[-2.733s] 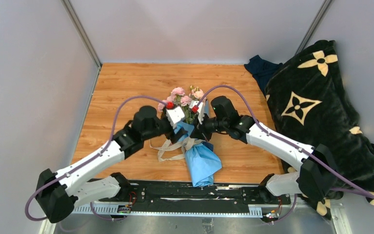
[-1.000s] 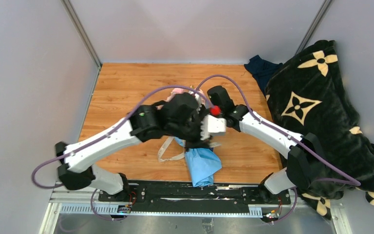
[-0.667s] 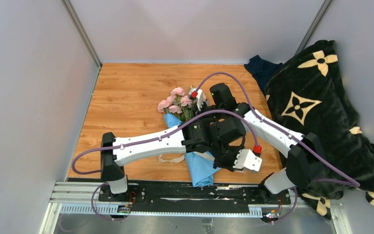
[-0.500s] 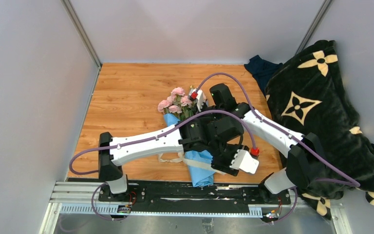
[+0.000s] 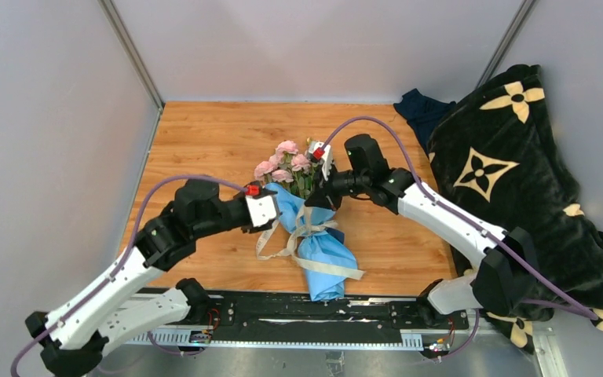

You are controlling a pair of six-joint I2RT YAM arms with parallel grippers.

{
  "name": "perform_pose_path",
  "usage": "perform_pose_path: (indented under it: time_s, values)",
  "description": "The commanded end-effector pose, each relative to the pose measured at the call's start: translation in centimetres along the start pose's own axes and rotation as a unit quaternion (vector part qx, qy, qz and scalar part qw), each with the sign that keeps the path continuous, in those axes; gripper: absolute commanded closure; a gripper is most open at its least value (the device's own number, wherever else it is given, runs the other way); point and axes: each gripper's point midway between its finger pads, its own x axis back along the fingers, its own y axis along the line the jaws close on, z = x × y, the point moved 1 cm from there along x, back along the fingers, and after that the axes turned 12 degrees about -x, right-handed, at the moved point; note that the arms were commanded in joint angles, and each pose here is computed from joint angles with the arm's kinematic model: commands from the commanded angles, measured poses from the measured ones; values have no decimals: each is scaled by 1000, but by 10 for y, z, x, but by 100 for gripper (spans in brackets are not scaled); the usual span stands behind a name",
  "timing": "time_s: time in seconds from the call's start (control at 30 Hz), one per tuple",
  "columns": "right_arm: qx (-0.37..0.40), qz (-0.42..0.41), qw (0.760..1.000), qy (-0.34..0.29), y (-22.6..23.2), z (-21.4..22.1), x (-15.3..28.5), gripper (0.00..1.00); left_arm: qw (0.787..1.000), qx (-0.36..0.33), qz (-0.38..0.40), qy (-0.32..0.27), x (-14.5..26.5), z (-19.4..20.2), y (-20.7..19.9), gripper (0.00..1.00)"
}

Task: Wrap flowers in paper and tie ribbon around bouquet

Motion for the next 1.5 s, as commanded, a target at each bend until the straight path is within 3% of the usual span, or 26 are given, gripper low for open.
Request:
perform_pose_path:
  time_s: [0.0, 0.13, 0.27, 0.53, 0.83, 0.93, 1.03, 1.07, 1.27, 1.47]
  values:
    - [69, -58, 996, -29, 37, -11, 1, 100, 999, 42, 17, -14, -7, 46, -41, 44]
    - [120, -94, 987, -40, 54, -12, -2, 100, 994, 97, 27, -39, -23, 54, -59, 38]
    - [143, -107, 984, -25, 56, -7, -5, 100, 988, 136, 19, -70, -42, 50, -52, 36]
    - [143, -103, 984, -11, 50, -2, -9, 100, 978, 184, 15, -102, -63, 60, -57, 42]
    - [139, -118, 983, -13, 52, -4, -14, 100, 979, 183, 10, -92, -68, 72, -63, 77]
    - [135, -119, 983, -12, 53, -3, -14, 100, 978, 186, 8, -90, -68, 75, -65, 97]
    - [131, -118, 984, -15, 53, -4, -14, 100, 977, 195, 1, -87, -68, 78, -65, 100]
    - [130, -116, 985, -15, 52, -5, -14, 99, 976, 203, -4, -83, -68, 80, -64, 100]
    - [118, -65, 991, -11, 40, -5, -9, 66, 961, 266, -50, -59, -63, 102, -55, 100]
    - [81, 3, 997, -18, 26, 10, 2, 59, 951, 295, -72, -66, -59, 109, -55, 100]
